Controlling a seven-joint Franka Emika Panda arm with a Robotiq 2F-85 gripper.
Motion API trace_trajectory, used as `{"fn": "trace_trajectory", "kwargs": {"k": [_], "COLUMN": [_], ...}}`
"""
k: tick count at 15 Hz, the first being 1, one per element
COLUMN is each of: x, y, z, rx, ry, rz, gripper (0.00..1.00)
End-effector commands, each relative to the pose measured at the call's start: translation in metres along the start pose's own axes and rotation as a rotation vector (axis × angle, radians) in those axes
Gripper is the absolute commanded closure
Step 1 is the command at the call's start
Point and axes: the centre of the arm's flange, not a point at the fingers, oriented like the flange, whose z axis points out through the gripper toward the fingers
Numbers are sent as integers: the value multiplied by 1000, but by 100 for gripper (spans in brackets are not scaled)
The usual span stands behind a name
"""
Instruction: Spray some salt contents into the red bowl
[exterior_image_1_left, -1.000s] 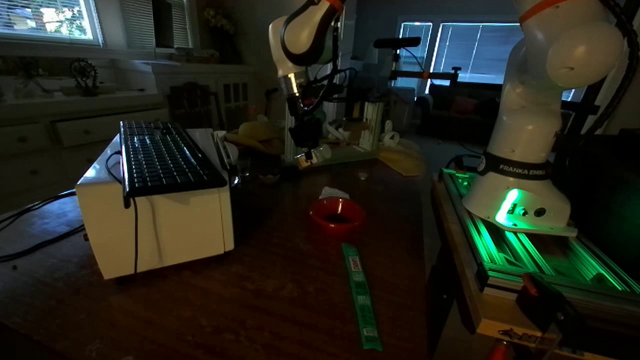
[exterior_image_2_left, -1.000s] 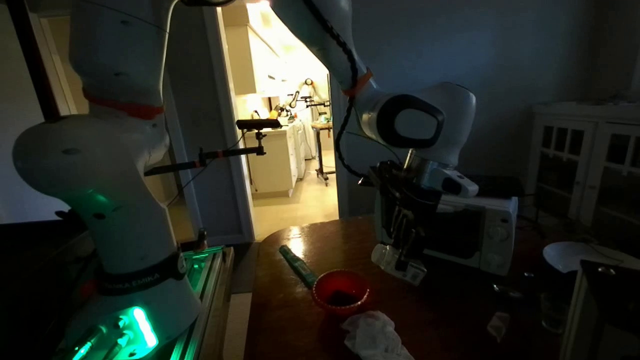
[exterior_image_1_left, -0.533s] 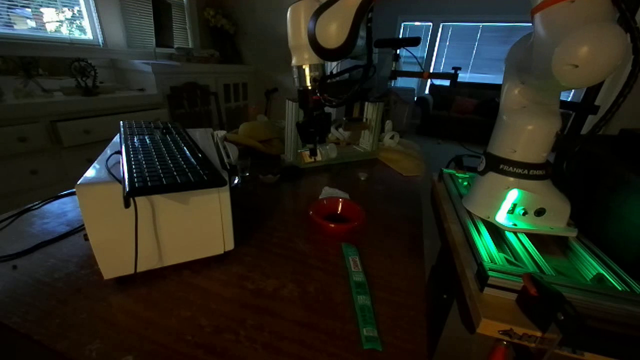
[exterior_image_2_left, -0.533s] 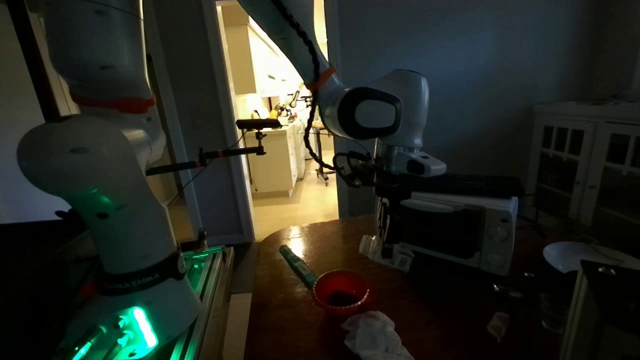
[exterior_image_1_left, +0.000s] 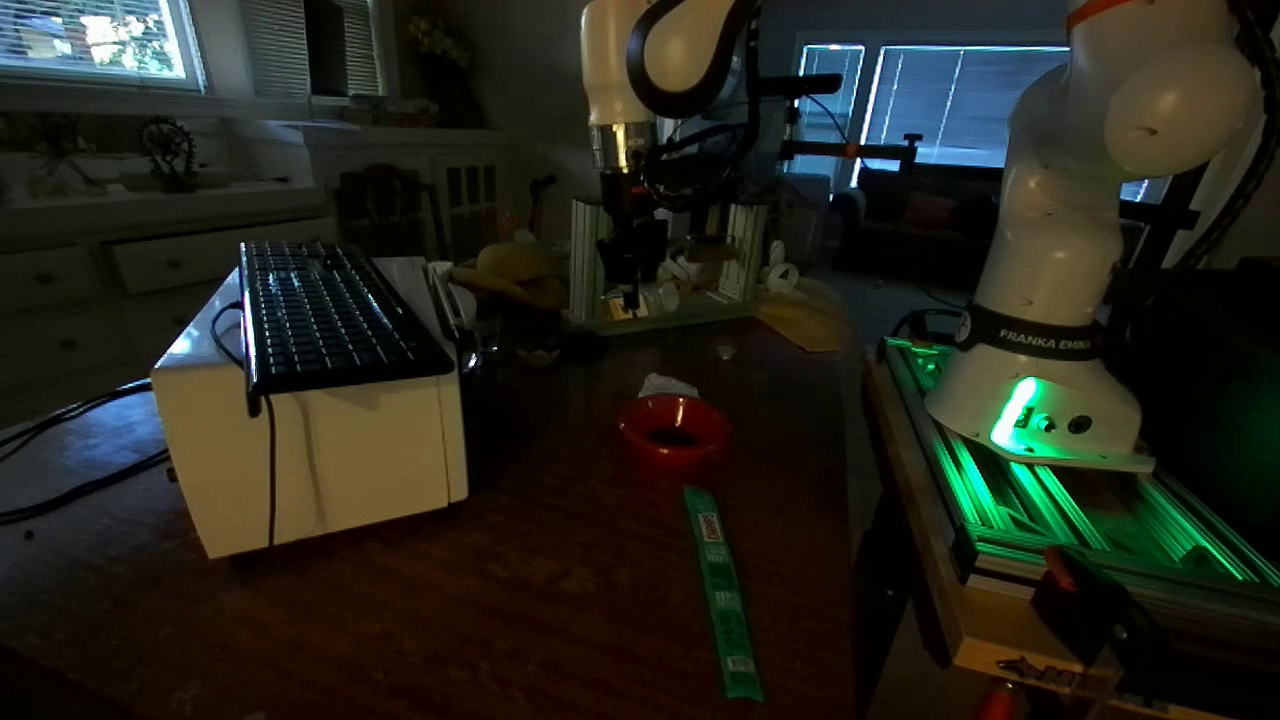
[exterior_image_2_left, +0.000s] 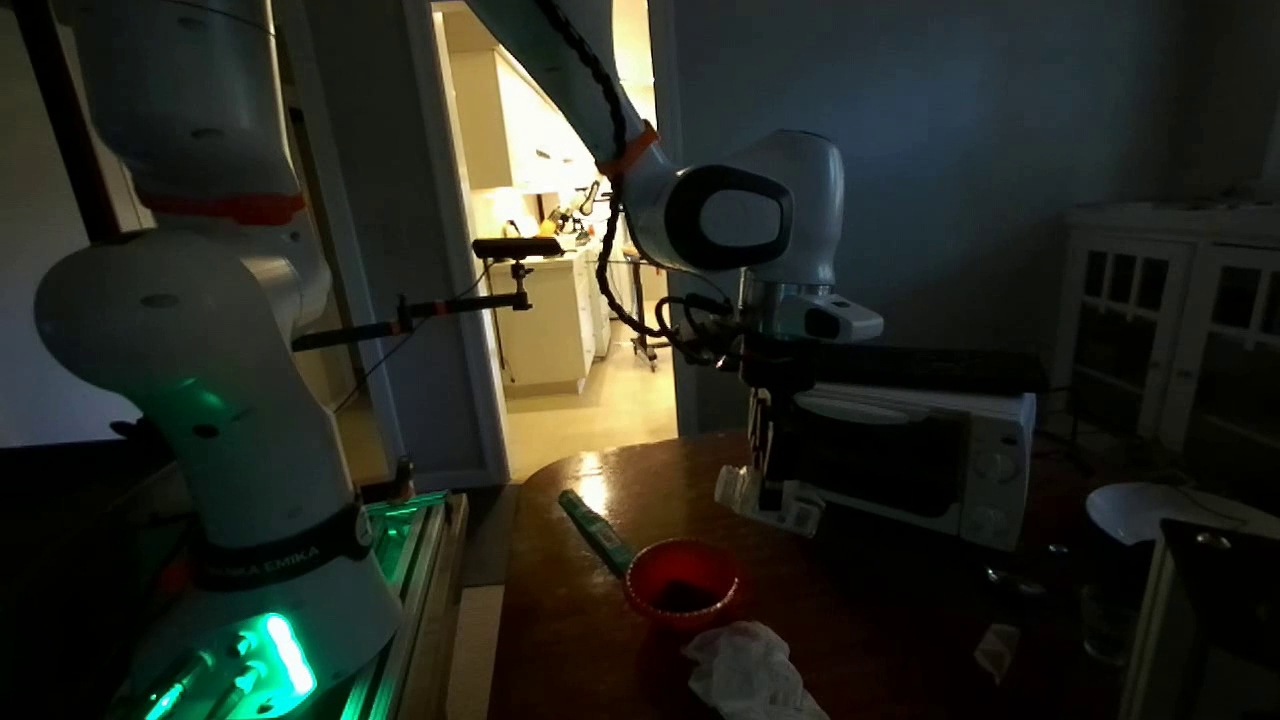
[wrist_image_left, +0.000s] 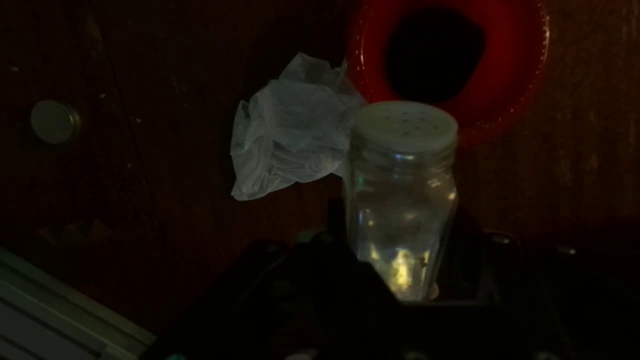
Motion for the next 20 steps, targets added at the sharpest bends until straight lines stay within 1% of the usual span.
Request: {"fn": "trace_trajectory", "kwargs": {"k": [1, 4, 5, 7, 10, 14, 16, 17, 20], "x": [-18, -36, -42, -58, -77, -103, -111, -91, -99], "y": [-24, -43, -48, -54, -50, -46, -47, -52, -51], "z": [-6, -12, -13, -13, -8, -5, -4, -7, -10], "rx": [-39, -49, -41, -47, -65, -71, -78, -77, -81], "ry": [86, 151, 167, 203, 263, 393, 436, 375, 403], "rz": [-24, -33, -30, -9, 3, -41, -71, -69, -78], "gripper": [76, 76, 76, 76, 76, 76, 76, 51, 51]}}
